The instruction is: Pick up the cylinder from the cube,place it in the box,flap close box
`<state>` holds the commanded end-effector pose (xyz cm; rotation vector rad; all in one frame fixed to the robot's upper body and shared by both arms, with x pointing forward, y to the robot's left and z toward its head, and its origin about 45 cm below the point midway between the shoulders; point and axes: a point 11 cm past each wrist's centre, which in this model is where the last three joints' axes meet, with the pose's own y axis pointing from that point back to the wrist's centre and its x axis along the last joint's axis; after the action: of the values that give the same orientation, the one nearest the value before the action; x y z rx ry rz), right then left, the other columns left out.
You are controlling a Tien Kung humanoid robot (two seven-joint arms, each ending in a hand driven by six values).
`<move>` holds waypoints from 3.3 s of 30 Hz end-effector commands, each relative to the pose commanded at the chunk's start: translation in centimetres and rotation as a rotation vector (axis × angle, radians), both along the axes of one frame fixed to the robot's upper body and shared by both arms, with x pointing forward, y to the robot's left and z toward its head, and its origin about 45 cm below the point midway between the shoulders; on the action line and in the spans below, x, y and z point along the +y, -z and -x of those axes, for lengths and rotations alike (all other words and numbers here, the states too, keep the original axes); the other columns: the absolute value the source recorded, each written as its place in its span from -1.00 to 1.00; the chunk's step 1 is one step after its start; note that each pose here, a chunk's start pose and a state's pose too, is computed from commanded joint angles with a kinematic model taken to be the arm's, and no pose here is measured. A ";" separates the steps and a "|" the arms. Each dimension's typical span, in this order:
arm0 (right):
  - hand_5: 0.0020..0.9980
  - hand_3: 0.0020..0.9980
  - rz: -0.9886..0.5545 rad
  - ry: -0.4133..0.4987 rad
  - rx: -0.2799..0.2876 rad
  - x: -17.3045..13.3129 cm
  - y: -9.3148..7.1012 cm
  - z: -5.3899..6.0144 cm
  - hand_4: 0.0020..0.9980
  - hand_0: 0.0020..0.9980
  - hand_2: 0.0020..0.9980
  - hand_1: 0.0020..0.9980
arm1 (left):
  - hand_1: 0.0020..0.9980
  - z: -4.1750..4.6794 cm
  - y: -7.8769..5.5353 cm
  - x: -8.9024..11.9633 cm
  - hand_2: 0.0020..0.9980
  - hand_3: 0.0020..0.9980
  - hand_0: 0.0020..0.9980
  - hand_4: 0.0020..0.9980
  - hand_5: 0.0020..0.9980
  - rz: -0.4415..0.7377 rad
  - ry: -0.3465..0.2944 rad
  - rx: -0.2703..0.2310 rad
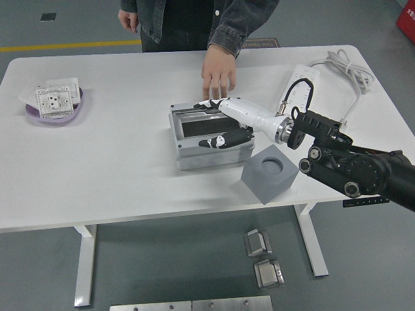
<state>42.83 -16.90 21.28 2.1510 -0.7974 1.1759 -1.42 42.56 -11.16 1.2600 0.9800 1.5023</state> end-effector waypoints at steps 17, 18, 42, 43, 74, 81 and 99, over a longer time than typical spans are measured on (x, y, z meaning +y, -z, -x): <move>0.25 0.89 -0.014 0.106 -0.050 -4.5 -1.1 0.0 0.77 0.87 0.78 0.69 | 0.26 1.57 -0.1 0.6 0.09 0.16 0.27 0.17 -0.55 -0.016 -0.013 0.046; 0.25 0.89 -0.013 0.120 -0.057 -5.2 -1.2 0.1 0.77 0.87 0.78 0.69 | 0.26 1.87 -0.1 0.6 0.09 0.16 0.27 0.17 -0.55 -0.017 -0.015 0.055; 0.27 0.82 -0.778 0.501 -0.082 -20.7 -6.7 6.8 0.76 0.80 0.69 0.59 | 0.26 3.17 0.0 0.5 0.09 0.16 0.27 0.16 -0.55 -0.011 -0.010 0.106; 0.27 0.82 -0.826 0.527 -0.069 -21.5 -6.5 7.1 0.76 0.80 0.69 0.59 | 0.26 3.00 0.0 0.6 0.09 0.16 0.27 0.16 -0.55 -0.011 -0.007 0.103; 0.22 0.75 -1.330 0.467 0.221 -22.5 -7.9 8.6 0.72 0.77 0.70 0.60 | 0.27 3.10 0.1 0.0 0.10 0.17 0.28 0.21 -0.50 0.007 -0.017 0.085; 0.23 0.73 -1.311 0.479 0.226 -22.4 -7.6 8.5 0.72 0.76 0.70 0.60 | 0.27 2.53 0.1 0.0 0.10 0.18 0.28 0.21 -0.51 0.006 -0.020 0.074; 0.24 0.71 -1.217 0.498 0.162 -22.6 -8.5 8.4 0.72 0.76 0.70 0.59 | 0.27 2.36 0.1 0.1 0.10 0.17 0.28 0.22 -0.51 0.003 -0.027 0.075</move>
<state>34.46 -39.46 29.74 2.5484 -2.1855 0.1790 -3.78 42.70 -11.27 1.3139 1.0507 1.4830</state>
